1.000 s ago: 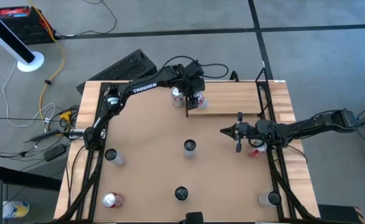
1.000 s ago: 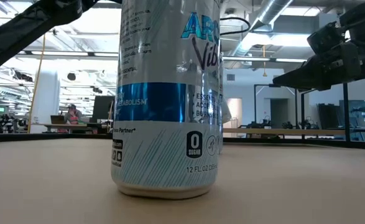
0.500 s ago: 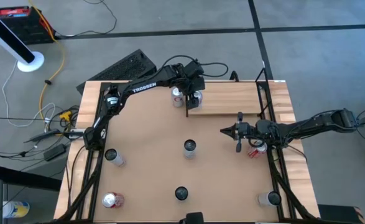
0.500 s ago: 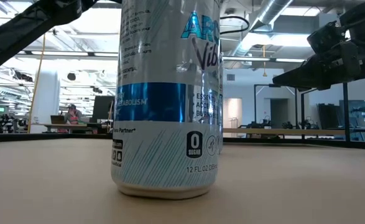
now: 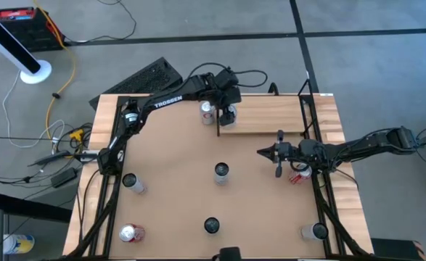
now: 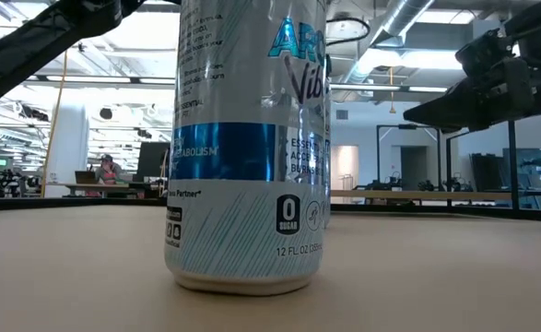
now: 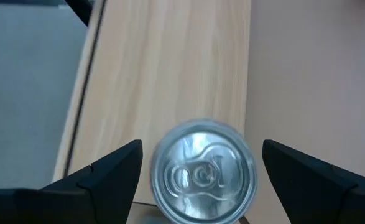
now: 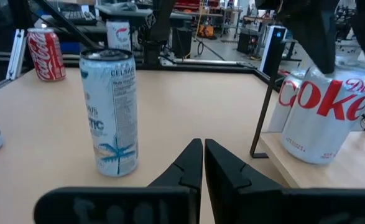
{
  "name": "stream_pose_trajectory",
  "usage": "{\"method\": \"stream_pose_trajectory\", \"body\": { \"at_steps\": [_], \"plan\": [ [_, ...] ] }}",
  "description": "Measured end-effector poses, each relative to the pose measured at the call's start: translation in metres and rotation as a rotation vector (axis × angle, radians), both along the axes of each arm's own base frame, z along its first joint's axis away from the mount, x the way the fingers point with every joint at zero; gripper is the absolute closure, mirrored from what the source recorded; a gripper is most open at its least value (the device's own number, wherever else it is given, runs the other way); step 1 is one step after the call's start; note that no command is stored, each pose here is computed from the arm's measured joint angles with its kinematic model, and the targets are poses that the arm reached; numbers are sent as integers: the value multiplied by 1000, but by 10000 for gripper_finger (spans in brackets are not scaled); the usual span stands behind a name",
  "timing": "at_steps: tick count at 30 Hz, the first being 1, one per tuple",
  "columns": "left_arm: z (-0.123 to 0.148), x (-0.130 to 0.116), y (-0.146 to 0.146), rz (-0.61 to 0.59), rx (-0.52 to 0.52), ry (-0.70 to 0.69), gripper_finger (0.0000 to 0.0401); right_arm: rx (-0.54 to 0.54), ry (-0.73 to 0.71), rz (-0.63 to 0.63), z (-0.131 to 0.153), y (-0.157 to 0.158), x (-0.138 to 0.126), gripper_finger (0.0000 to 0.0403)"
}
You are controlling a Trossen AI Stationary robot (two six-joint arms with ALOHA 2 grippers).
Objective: Place canned beverage on shelf
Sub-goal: Put the left red-silver soda can on the shelf
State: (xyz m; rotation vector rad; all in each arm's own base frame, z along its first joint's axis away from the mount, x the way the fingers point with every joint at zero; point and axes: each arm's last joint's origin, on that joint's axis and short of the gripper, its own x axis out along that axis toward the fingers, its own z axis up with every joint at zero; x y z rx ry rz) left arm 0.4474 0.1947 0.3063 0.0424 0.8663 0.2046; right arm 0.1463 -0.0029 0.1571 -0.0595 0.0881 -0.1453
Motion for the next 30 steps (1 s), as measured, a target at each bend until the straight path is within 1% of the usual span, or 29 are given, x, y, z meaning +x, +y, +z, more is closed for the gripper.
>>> {"method": "stream_pose_trajectory", "body": {
  "at_steps": [4,6,8,11,14,16,17,20,22,24,27,30],
  "plan": [
    [15,0,0,0,19,-42,87,-6,-29,-4,4,0,1,361],
    [24,-2,-1,-3,31,-59,87,-10,-38,-30,10,-2,3,361],
    [35,-4,-2,6,54,-77,87,-22,-64,-49,21,-4,8,361],
    [56,-20,-7,42,103,-83,86,-77,-50,-63,41,-7,15,364],
    [81,-40,-15,66,139,-78,86,-129,15,-84,59,-12,23,376],
    [97,-55,-18,56,156,-87,86,-155,39,-104,72,-17,29,383],
    [105,-63,-20,46,152,-98,86,-165,58,-112,76,-19,32,385],
    [120,-85,-17,19,81,-127,87,-196,115,-132,89,-26,46,384],
    [122,-101,-14,32,37,-121,91,-197,165,-144,95,-31,57,380],
    [120,-116,-12,78,22,-99,99,-196,226,-147,97,-37,70,376],
    [115,-144,-18,163,52,-58,112,-202,333,-122,96,-44,90,377],
    [110,-175,-34,227,111,-82,124,-191,403,-106,93,-53,107,382]
  ]
}}
